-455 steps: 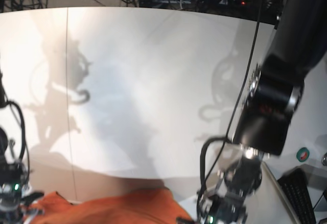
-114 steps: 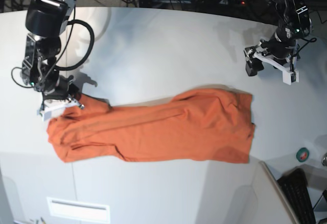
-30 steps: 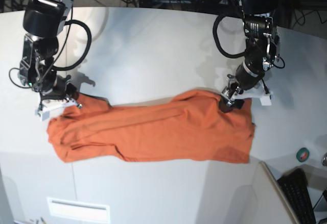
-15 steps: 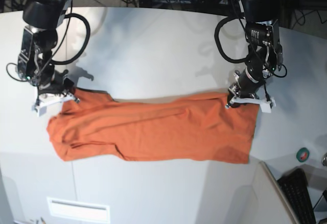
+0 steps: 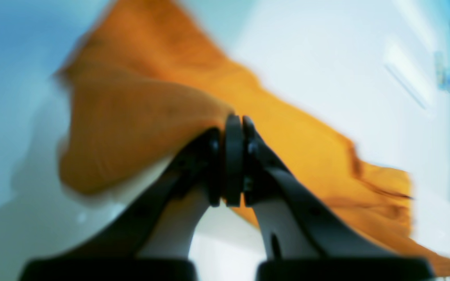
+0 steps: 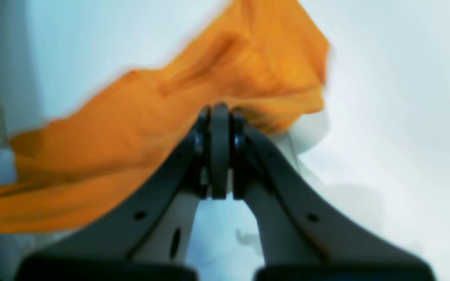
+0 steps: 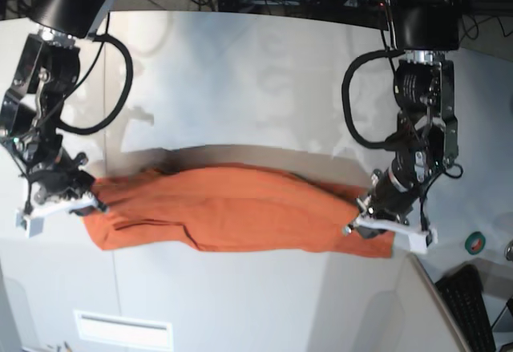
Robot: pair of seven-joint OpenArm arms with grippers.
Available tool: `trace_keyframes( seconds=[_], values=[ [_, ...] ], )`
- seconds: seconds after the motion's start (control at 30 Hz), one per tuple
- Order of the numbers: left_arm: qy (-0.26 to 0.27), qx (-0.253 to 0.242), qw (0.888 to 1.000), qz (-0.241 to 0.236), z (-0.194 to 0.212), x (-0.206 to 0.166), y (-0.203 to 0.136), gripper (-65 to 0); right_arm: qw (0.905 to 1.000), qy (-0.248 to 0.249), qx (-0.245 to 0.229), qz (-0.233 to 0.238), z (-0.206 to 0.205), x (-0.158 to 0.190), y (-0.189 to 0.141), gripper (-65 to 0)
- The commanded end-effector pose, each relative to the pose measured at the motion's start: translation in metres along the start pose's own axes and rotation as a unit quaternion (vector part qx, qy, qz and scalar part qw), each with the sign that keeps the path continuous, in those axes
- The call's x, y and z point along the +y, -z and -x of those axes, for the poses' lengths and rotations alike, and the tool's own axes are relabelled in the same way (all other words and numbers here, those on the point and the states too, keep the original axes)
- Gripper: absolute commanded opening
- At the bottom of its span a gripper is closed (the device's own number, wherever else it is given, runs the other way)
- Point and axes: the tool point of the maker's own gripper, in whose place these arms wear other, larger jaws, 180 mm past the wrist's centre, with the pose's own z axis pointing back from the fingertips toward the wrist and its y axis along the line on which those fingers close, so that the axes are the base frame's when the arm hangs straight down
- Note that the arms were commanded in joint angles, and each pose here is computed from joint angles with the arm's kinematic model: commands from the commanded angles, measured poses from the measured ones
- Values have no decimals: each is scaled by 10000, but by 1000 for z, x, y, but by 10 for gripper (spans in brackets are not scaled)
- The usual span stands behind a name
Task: Layout the t-shirt on the table in an organized manner, then fold the t-shirt properly
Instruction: 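Pull both shirt ends apart with both grippers to straighten it, then release the left gripper and regrasp the shirt edge beside it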
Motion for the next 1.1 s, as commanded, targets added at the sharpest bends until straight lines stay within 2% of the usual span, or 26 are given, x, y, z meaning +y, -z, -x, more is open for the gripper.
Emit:
trace_keyframes(
  seconds=[0.0,0.13,0.27,0.4,0.57,0.67,0.9,1.0,1.07],
  values=[
    [85,-306,9994,146,-31,-14,-1,-650,9990,-139,-426,-83,-36,6,-4,-650],
    [69,-74,9995,313,-52,-35,11,-650,9977,-239,-613,-191,-74,19,-4,-650],
    [-1,301,9991,289,-43,-35,19,-650,9982,-302,-486,-170,-77,18,-6,-650],
    [-34,887,9960,106,0,-15,13,-650,9995,-294,-130,-19,-42,2,-10,-650],
    [34,1849,9822,-316,61,29,-10,-650,9983,-341,394,273,16,-28,-22,-650],
    [53,2119,9757,-549,81,52,-20,-650,9970,-282,616,369,39,-38,-25,-650],
    [24,2326,9709,-575,98,54,-20,-650,9954,-119,876,381,49,-41,-8,-650],
    [103,2540,9655,-567,110,50,-12,-398,9948,-13,948,376,51,-42,4,-650],
    [129,2666,9624,-498,117,39,-4,-273,9951,53,919,366,48,-42,12,-650]
  ],
)
